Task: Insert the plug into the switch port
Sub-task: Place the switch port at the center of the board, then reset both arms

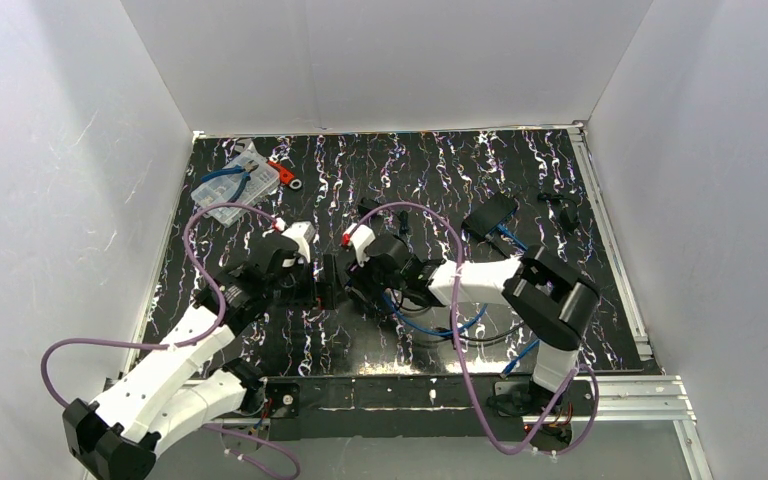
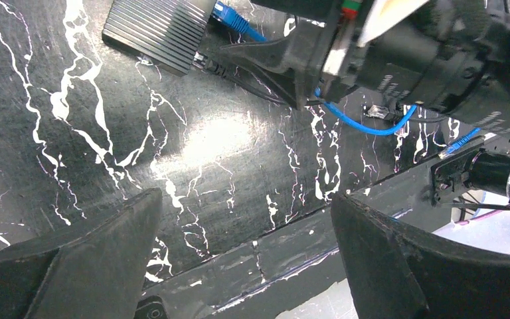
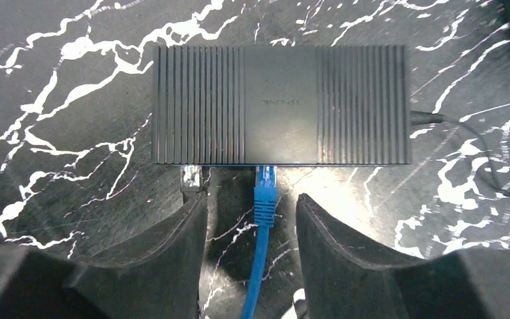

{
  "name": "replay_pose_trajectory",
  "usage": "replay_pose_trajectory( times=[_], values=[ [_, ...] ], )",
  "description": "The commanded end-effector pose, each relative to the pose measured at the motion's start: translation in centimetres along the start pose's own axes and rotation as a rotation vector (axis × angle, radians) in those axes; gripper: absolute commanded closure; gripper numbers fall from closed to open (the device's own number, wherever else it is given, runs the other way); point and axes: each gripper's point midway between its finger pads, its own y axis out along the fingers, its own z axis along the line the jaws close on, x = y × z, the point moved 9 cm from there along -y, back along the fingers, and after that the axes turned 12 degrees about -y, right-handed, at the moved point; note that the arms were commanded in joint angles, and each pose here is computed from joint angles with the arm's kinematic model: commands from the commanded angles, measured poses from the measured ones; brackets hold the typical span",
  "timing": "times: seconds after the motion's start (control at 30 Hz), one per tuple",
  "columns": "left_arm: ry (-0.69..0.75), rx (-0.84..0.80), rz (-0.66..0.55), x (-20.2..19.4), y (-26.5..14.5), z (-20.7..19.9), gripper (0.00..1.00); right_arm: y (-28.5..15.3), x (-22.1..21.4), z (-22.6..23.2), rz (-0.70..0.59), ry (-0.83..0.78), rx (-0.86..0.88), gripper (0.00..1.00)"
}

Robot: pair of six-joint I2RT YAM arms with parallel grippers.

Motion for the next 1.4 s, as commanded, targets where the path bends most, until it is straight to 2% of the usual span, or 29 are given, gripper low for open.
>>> replay_pose_trajectory(
  times=[0.0,0.17,0.33,0.5,0.7,0.83,1.07,1.2,1.37],
  values=[
    [0.020,0.003,-0.062,0.2,-1.5,0.3,0.02,-3.6,4.3,-1.1,-0.129,0.002,-0.050,0.41],
    [0.057,-0.014,-0.125,0.6,-3.3,0.2,0.02,-8.3,6.0,-2.0,-0.195,-0.003,-0.108,0.31],
    [0.102,-0.008,-0.197,1.2,-4.5,0.4,0.02,-13.3,6.6,-3.0,-0.223,0.027,-0.201,0.25],
    [0.140,-0.002,-0.238,1.8,-5.9,0.1,0.02,-18.0,6.0,-4.0,-0.252,0.057,-0.316,0.22],
    [0.198,-0.023,-0.318,2.5,-7.4,0.0,0.02,-22.8,3.9,-4.3,-0.128,0.123,-0.384,0.21],
    [0.228,0.009,-0.392,2.9,-8.4,0.5,0.02,-25.4,2.5,-4.7,-0.177,0.225,-0.491,0.20],
    [0.250,0.067,-0.501,2.7,-9.5,2.1,0.02,-28.4,0.4,-6.0,-0.248,0.426,-0.742,0.19],
    [0.248,0.041,-0.547,2.0,-9.3,2.8,0.02,-29.3,-0.8,-6.5,-0.237,0.454,-0.853,0.18],
    [0.258,0.010,-0.601,1.8,-9.7,3.0,0.02,-29.7,-2.0,-6.4,-0.180,0.473,-0.885,0.17]
  ],
)
